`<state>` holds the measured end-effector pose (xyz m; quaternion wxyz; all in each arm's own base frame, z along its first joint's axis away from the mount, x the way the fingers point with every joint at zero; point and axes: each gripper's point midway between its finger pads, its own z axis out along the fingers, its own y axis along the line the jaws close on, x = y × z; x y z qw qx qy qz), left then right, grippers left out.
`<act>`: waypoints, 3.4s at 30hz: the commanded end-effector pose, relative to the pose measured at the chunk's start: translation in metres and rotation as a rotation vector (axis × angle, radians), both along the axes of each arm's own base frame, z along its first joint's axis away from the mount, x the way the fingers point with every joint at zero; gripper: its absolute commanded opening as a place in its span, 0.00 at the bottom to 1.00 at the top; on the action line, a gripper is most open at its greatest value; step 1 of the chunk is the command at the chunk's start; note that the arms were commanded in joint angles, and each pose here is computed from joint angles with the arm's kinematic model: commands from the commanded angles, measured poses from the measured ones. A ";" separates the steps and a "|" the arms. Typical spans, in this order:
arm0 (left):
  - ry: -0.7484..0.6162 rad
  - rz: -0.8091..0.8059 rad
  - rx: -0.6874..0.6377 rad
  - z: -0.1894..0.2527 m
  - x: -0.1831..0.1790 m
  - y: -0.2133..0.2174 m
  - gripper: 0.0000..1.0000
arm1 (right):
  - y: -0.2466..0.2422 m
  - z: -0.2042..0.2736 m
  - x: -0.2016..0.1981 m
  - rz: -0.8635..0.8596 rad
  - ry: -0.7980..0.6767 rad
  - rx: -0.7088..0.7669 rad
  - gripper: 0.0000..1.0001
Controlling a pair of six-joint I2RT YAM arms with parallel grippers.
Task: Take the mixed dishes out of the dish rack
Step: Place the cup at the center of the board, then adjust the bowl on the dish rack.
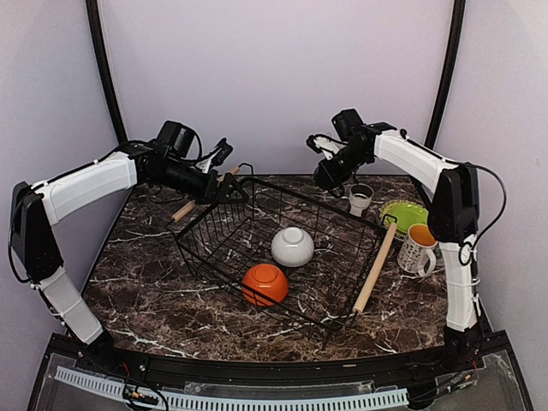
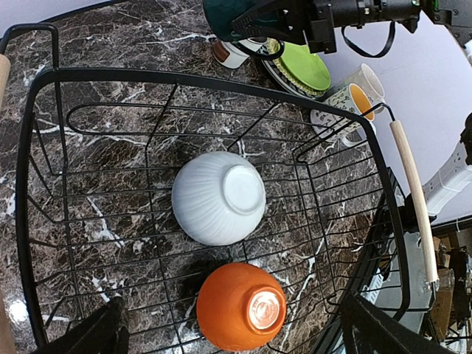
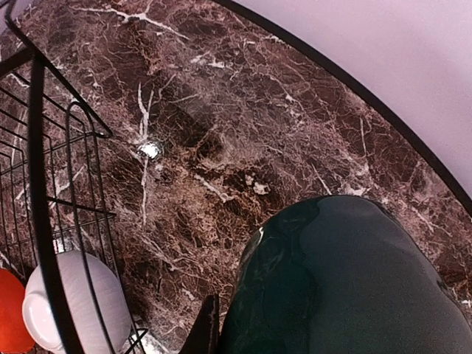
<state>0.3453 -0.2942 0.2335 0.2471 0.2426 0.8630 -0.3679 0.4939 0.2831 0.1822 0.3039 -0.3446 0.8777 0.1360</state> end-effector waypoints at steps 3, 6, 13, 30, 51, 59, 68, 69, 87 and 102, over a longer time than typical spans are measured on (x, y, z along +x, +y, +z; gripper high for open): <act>0.003 -0.015 0.015 -0.001 -0.009 0.003 0.99 | -0.001 -0.014 0.012 -0.016 0.041 -0.023 0.00; 0.013 -0.021 0.011 -0.003 -0.011 0.001 0.99 | -0.002 -0.031 0.010 -0.033 0.098 -0.036 0.00; 0.033 -0.057 0.029 -0.013 -0.021 -0.013 0.99 | -0.010 -0.065 0.009 -0.090 0.179 -0.075 0.02; 0.022 -0.168 0.245 -0.057 -0.056 -0.047 0.99 | -0.026 -0.102 0.015 -0.190 0.259 -0.107 0.27; 0.073 -0.275 0.456 -0.115 -0.092 -0.069 0.99 | -0.042 0.043 -0.001 -0.341 0.088 0.031 0.94; 0.138 -0.291 0.490 -0.135 -0.097 -0.069 0.97 | -0.029 0.088 -0.053 -0.325 0.051 0.121 0.97; 0.218 -0.318 0.481 -0.152 -0.107 -0.073 0.92 | 0.023 0.092 -0.129 -0.185 0.150 0.259 0.99; 0.215 -0.310 0.499 -0.154 -0.105 -0.071 0.90 | 0.028 0.090 -0.137 -0.171 0.162 0.269 0.99; 0.216 -0.282 0.453 -0.139 -0.092 -0.065 0.76 | 0.050 0.040 -0.180 -0.180 0.343 0.335 0.99; 0.166 -0.176 0.235 -0.087 -0.060 -0.055 0.78 | 0.064 -0.042 -0.163 -0.432 0.465 0.242 0.99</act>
